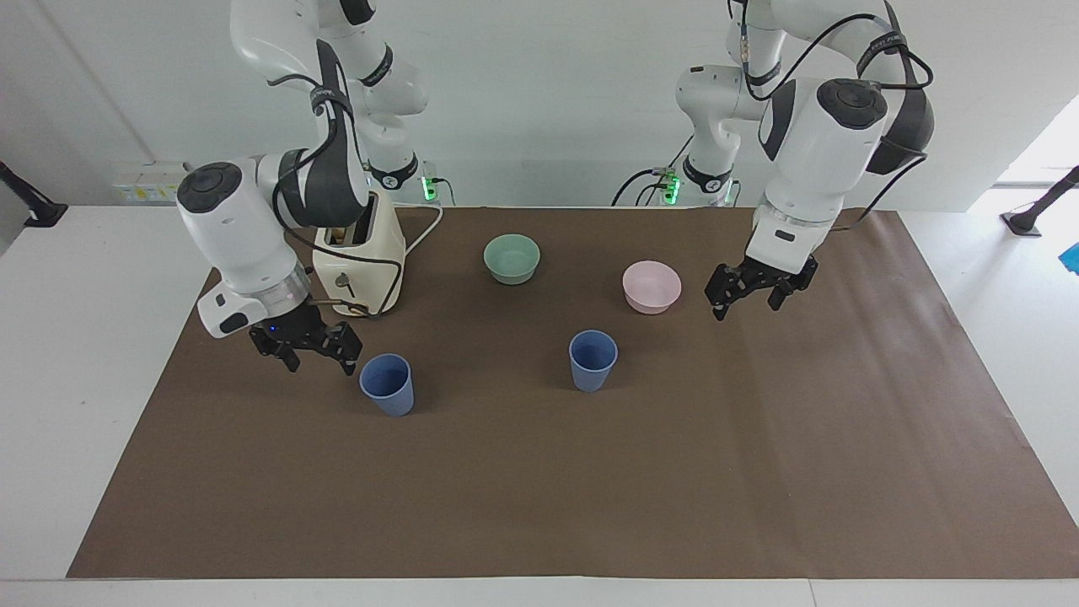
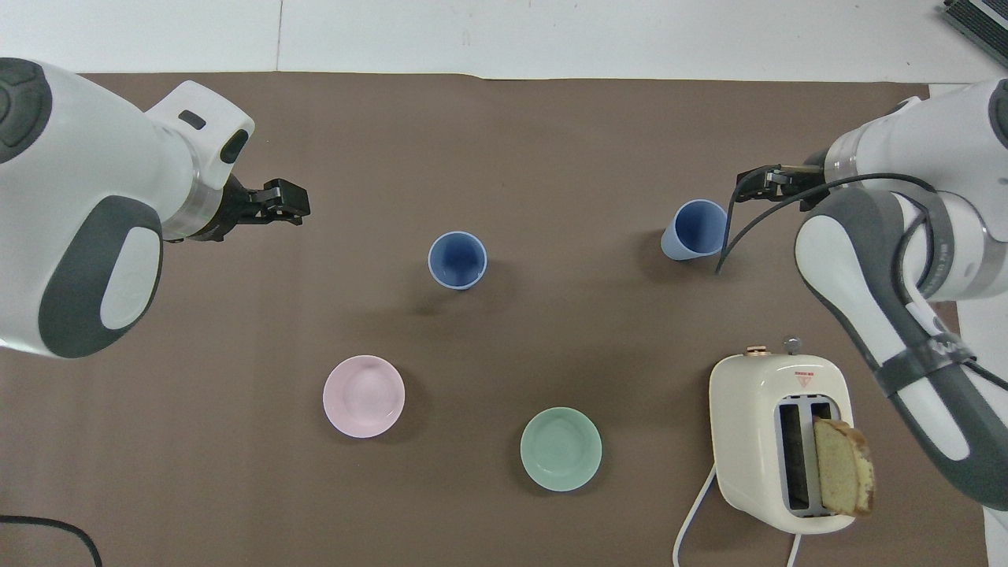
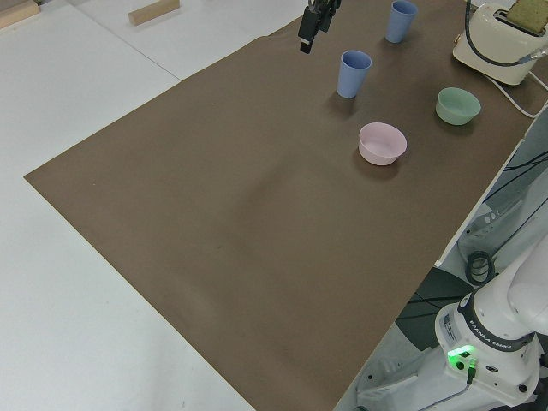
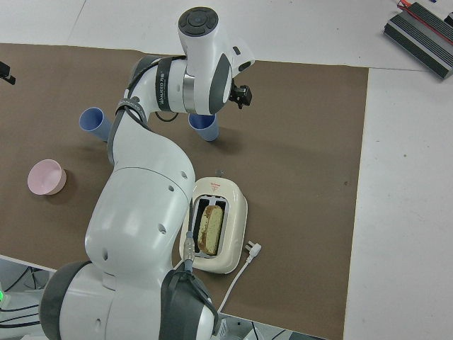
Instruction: Stack blue cups with both arms
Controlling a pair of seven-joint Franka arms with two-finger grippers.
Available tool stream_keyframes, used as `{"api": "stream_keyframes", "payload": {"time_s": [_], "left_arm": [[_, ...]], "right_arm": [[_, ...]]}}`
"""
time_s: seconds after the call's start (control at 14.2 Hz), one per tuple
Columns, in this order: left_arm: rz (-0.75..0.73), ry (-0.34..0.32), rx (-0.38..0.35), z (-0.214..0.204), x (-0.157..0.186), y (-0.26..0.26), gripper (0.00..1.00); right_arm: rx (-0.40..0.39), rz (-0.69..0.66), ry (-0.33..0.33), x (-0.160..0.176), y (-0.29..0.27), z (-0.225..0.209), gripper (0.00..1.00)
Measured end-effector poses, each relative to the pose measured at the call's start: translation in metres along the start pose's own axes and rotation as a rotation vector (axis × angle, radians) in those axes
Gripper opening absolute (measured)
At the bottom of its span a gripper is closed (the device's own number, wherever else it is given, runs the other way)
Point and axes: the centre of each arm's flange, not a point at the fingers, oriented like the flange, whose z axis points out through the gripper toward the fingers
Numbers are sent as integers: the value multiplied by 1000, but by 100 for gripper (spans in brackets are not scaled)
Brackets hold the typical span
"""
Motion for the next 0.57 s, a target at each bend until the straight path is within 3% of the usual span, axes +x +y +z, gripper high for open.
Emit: {"api": "stream_keyframes", "payload": {"time_s": [0.57], "left_arm": [[124, -12, 20, -41, 6, -85, 100]], "right_arm": [[4, -72, -58, -10, -19, 44, 100]]}}
